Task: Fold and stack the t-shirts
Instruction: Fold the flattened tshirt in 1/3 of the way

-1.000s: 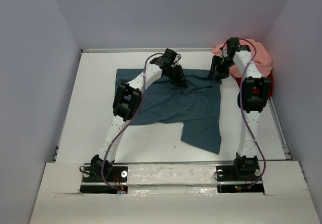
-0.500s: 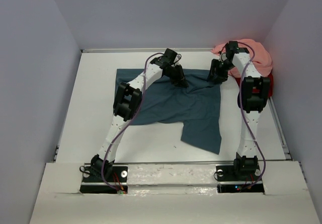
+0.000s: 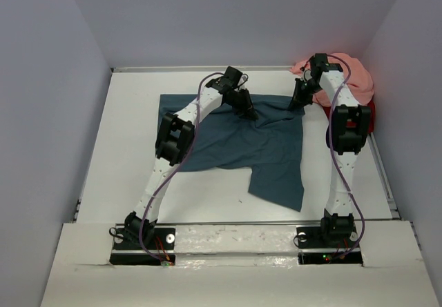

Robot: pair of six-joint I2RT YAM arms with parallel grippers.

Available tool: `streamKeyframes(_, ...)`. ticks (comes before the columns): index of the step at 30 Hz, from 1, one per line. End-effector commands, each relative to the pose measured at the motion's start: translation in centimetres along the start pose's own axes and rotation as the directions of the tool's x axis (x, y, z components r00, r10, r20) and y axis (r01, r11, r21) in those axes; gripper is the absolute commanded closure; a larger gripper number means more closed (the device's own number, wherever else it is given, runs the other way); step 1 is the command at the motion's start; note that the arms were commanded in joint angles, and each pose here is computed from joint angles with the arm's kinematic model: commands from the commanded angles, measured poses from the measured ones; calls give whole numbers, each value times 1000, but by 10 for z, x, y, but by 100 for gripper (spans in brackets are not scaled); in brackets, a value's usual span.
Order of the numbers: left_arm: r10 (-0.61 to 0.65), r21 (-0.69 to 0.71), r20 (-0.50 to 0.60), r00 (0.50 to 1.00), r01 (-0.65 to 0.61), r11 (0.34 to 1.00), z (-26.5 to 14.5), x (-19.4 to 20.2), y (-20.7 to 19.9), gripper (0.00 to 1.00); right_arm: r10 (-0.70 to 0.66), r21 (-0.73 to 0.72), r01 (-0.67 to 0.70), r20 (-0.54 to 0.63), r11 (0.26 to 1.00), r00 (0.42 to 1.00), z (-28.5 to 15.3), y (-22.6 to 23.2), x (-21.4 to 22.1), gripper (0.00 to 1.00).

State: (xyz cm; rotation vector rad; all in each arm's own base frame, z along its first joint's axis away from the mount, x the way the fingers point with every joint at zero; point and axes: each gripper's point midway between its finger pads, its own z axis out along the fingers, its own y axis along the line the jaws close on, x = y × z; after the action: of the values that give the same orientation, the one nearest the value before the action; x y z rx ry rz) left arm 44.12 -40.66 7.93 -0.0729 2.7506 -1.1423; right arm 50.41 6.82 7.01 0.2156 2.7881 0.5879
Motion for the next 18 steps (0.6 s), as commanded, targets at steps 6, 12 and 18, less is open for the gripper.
streamKeyframes(6,17,50,9,1000,-17,999,-10,-8,-16,76,-35,-16,36,26,999,999,-14,13,-7,100)
streamKeyframes(12,15,52,14,1000,-16,999,-11,-11,-16,76,-32,-41,33,17,999,999,-17,18,-1,68)
streamKeyframes(18,14,47,11,1000,-14,999,-10,-10,-14,76,-42,-54,42,6,998,999,-12,27,3,47)
